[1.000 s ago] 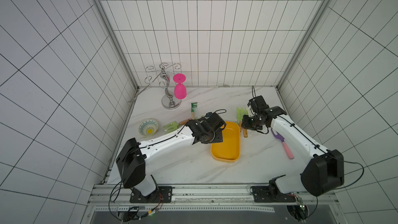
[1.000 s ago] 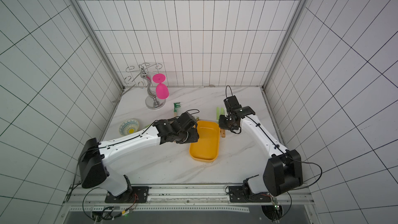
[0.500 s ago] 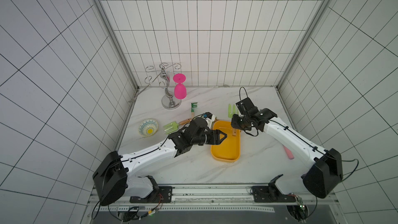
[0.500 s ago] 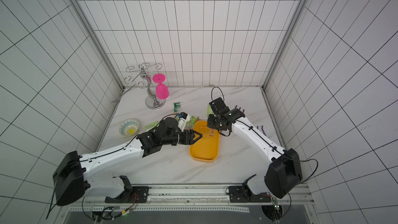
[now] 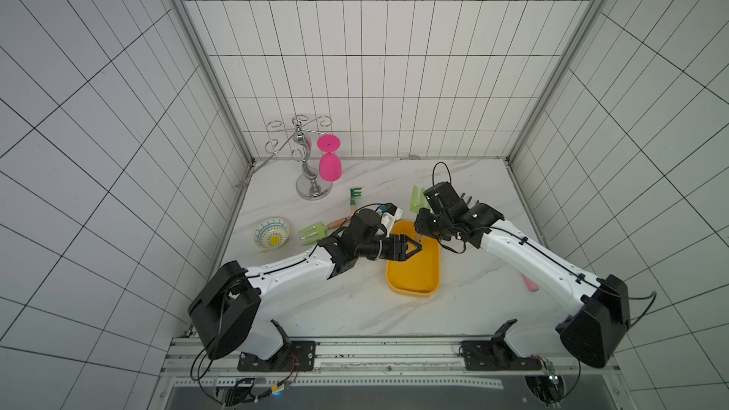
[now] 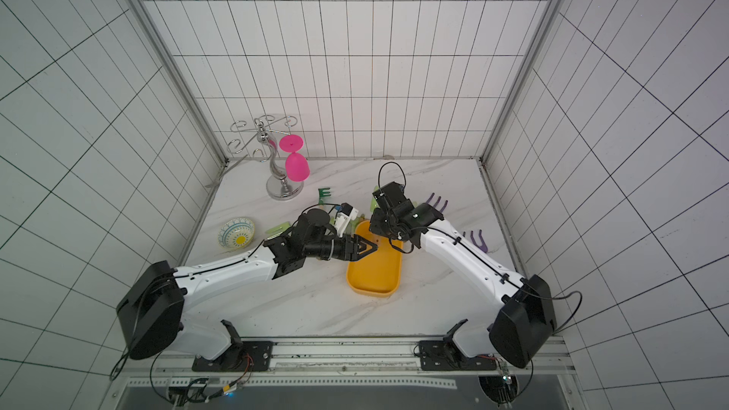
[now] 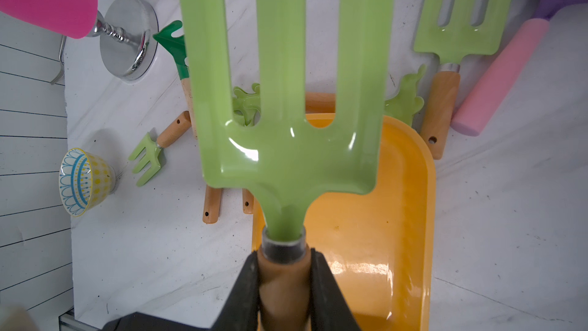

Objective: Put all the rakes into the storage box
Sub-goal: Place the rake in the storage box.

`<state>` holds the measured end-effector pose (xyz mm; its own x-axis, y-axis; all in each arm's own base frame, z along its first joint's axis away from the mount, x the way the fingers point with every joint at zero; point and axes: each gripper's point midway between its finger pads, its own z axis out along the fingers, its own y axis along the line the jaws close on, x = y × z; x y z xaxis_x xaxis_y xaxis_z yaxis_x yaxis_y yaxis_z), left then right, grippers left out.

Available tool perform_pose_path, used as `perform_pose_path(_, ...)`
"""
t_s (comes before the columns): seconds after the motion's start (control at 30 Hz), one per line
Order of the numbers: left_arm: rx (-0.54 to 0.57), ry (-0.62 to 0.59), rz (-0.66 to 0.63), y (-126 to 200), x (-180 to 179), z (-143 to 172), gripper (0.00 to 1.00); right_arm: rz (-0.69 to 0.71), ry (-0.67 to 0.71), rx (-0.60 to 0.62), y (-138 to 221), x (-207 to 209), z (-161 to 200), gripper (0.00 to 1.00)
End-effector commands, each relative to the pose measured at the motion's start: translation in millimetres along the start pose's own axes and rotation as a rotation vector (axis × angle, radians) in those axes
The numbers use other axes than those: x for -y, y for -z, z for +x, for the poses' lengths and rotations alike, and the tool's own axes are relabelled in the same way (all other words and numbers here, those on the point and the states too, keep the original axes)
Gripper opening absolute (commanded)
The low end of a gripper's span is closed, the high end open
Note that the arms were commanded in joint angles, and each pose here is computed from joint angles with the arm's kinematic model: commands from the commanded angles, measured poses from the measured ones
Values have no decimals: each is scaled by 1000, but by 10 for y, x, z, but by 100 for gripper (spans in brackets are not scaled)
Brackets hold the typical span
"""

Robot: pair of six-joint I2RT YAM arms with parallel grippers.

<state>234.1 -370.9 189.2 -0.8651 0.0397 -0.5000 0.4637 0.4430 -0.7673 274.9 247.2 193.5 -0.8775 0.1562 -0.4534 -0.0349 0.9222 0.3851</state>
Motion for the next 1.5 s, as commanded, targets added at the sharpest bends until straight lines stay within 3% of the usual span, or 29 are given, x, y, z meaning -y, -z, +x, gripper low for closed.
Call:
perform_pose_path(0.0, 27, -47, 53, -35, 63, -113, 63, -24, -14, 47, 103, -101, -48, 25)
perform_pose_path(0.53, -3, -22, 91, -135, -86, -130, 48, -76, 2, -1, 128, -227, 53, 25)
perform_pose_path(0.77, -9, -9, 113, -110, -96, -133, 19, -78, 7, -32, 104, -229, 122, 27)
perform_pose_path(0.87, -15, 16, 138, -89, -90, -113, 12, -73, 16, -61, 62, -197, 211, 42)
perform_pose_path(0.93, -26, 43, 154, -79, -88, -62, 10, -73, 38, -55, 83, -180, 214, 63)
perform_pose_path(1.03, -23, 95, 188, -64, -99, 7, 8, -16, 73, 12, 219, -37, 114, 85)
perform_pose_path(1.13, -19, 148, 205, -78, -179, 109, 8, 42, 117, 81, 416, 131, 8, 99)
perform_pose_path(1.3, -38, 185, 189, -173, -350, 246, 8, 211, 155, 119, 634, 595, -81, 99)
perform_pose_path(1.47, -72, 242, 198, -306, -403, 387, 8, 320, 81, 34, 585, 1141, 2, 99)
